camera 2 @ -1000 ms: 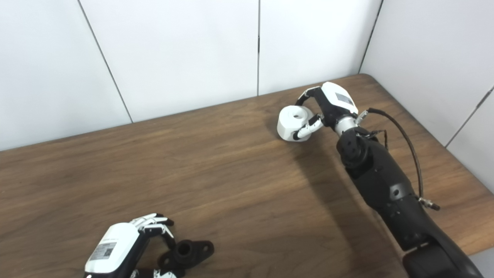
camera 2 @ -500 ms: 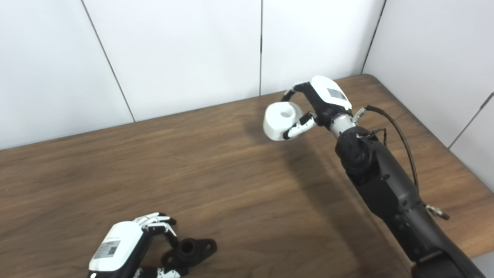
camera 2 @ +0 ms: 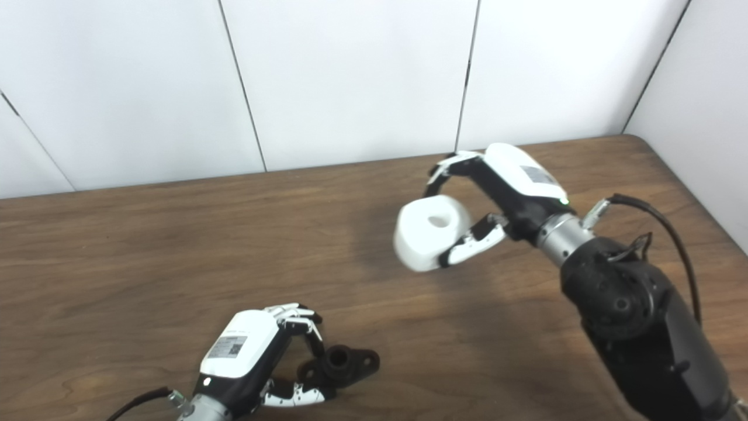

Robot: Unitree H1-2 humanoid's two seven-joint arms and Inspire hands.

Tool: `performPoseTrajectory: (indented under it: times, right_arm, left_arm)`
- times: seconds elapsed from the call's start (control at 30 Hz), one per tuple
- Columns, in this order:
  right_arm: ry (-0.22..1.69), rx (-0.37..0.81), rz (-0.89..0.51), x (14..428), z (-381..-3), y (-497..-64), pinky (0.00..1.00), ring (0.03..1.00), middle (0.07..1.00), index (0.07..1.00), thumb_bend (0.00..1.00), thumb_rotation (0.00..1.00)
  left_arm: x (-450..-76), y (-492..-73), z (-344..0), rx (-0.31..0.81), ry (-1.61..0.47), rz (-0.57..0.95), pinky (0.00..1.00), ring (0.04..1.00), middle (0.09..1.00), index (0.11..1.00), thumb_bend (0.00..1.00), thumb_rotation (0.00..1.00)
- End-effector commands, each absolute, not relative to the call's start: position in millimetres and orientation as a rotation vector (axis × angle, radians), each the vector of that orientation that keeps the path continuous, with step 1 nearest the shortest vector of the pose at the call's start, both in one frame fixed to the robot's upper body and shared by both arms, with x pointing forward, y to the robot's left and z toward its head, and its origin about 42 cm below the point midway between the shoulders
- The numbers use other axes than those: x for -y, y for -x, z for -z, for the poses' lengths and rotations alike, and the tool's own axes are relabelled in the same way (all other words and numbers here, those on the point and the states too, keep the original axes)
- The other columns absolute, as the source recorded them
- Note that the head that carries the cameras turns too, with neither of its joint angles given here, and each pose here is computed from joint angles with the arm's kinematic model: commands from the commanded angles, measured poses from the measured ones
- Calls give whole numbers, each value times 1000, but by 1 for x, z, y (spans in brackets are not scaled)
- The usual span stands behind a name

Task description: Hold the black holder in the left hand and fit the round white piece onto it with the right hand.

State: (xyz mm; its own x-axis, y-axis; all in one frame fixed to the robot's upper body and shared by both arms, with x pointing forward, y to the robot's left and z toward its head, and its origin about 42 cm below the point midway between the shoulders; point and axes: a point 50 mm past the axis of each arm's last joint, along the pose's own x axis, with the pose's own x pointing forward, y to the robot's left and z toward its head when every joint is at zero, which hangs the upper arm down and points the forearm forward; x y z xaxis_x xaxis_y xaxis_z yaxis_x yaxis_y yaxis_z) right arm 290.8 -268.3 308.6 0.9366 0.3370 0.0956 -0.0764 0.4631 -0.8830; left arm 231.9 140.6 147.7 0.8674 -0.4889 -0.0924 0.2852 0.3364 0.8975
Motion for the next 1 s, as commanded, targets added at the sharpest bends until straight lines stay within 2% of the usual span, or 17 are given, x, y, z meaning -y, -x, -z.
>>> performPoseTrajectory:
  times: [0.0, 0.67, 0.97]
  right_arm:
    - [1066, 336, -262, 261, -323, -284, 809, 903, 788, 484, 523, 132]
    - [982, 331, -474, 215, -287, -251, 755, 908, 792, 483, 524, 137]
    - [985, 336, -517, 202, -274, -246, 748, 905, 788, 482, 524, 136]
  left_arm:
    - [-140, -225, -127, 111, -1134, 588, 824, 849, 774, 487, 520, 48]
    - [-134, -230, -132, 111, -1153, 587, 812, 844, 767, 486, 520, 49]
    - [-131, -231, -133, 112, -1156, 584, 814, 840, 764, 486, 521, 49]
